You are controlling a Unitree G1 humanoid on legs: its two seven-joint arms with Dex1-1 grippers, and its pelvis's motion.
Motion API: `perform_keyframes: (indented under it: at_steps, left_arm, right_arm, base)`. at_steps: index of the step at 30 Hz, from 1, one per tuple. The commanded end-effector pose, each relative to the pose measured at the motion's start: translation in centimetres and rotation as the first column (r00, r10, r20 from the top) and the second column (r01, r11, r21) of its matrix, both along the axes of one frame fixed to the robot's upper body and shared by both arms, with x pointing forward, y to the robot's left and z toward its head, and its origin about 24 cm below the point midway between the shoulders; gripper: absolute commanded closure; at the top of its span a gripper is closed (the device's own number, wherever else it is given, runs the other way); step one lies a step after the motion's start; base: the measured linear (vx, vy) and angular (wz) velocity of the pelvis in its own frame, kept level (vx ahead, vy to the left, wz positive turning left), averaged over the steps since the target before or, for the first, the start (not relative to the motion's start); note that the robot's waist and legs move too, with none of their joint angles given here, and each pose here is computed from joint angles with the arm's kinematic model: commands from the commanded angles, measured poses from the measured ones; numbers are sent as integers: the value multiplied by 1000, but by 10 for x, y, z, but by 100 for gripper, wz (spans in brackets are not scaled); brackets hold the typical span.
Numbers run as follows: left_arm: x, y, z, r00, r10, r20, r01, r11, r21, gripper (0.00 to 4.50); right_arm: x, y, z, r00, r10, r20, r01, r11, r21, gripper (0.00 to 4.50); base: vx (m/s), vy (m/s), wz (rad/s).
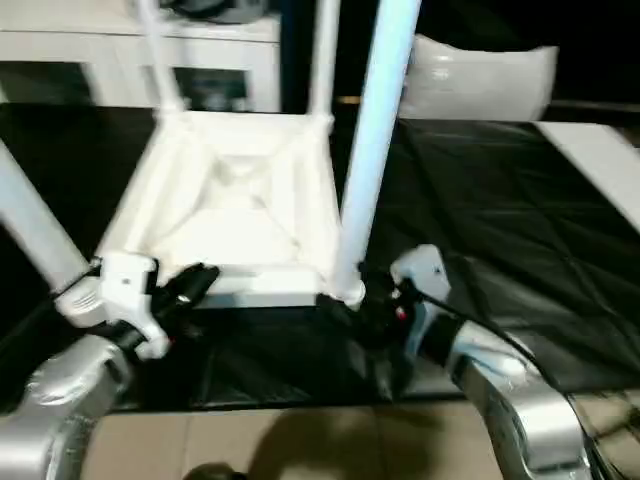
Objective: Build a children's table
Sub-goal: Rotate table base
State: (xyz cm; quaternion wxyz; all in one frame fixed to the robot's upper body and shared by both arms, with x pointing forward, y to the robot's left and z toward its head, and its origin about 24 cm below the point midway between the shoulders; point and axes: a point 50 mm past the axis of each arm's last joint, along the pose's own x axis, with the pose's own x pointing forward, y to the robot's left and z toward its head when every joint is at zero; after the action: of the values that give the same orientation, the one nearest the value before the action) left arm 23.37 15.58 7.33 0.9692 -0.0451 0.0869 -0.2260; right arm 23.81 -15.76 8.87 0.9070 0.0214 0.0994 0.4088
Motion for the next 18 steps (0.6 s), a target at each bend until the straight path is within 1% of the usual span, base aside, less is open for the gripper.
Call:
perform_keyframes:
  at_steps: [1,2,3,4,5,7,9,10,11,12,15,16,18]
  left_arm:
    - [-3,-3,3,996,-84,-2,84,996,-12,311]
    - [-3,-3,3,996,-92,-3,92,996,-12,294]
    - [-4,-2,3,994,-108,-4,108,994,-3,294]
    - [-5,0,3,992,-128,-6,128,992,9,277]
    - [-7,2,3,987,-161,-14,161,987,15,277]
    - [-12,5,4,976,-215,-25,215,977,10,263]
    - [-18,6,5,962,-270,-41,270,963,-1,243]
    - [-21,7,5,952,-302,-55,303,953,-5,243]
    - [-22,9,4,947,-317,-62,317,948,-2,229]
    - [-23,11,3,944,-323,-66,324,946,0,229]
    - [-18,25,-8,939,-330,-96,330,944,-12,204]
    - [-14,36,-15,940,-323,-112,324,946,-11,196]
    - [-12,48,-22,940,-316,-128,318,948,-8,196]
  right_arm:
    - [4,1,1,1000,20,-7,-20,1000,2,0]
    - [5,2,1,1000,24,-6,-24,1000,2,0]
    - [6,4,1,999,38,-3,-38,999,6,0]
    - [7,6,2,999,55,2,-55,998,11,0]
    - [9,9,3,998,68,5,-68,997,23,0]
    - [11,13,5,996,90,7,-90,995,36,0]
    - [11,18,6,991,135,3,-135,989,54,0]
    - [10,21,6,986,164,3,-164,984,64,0]
    - [10,23,7,985,170,6,-170,983,67,0]
    - [12,23,6,987,163,8,-164,984,68,0]
    - [24,24,3,995,96,23,-97,994,49,0]
    - [33,23,2,999,27,35,-29,999,35,0]
    - [39,23,2,999,-8,37,6,998,56,0]
  base:
    - [0,0,0]
    - [0,0,0]
    - [0,0,0]
    - [0,0,0]
    - [0,0,0]
    - [0,0,0]
    - [0,0,0]
    - [58,-5,4]
    - [58,-14,1]
    - [58,-14,1]
    - [0,0,0]
    - [0,0,0]
    - [0,0,0]
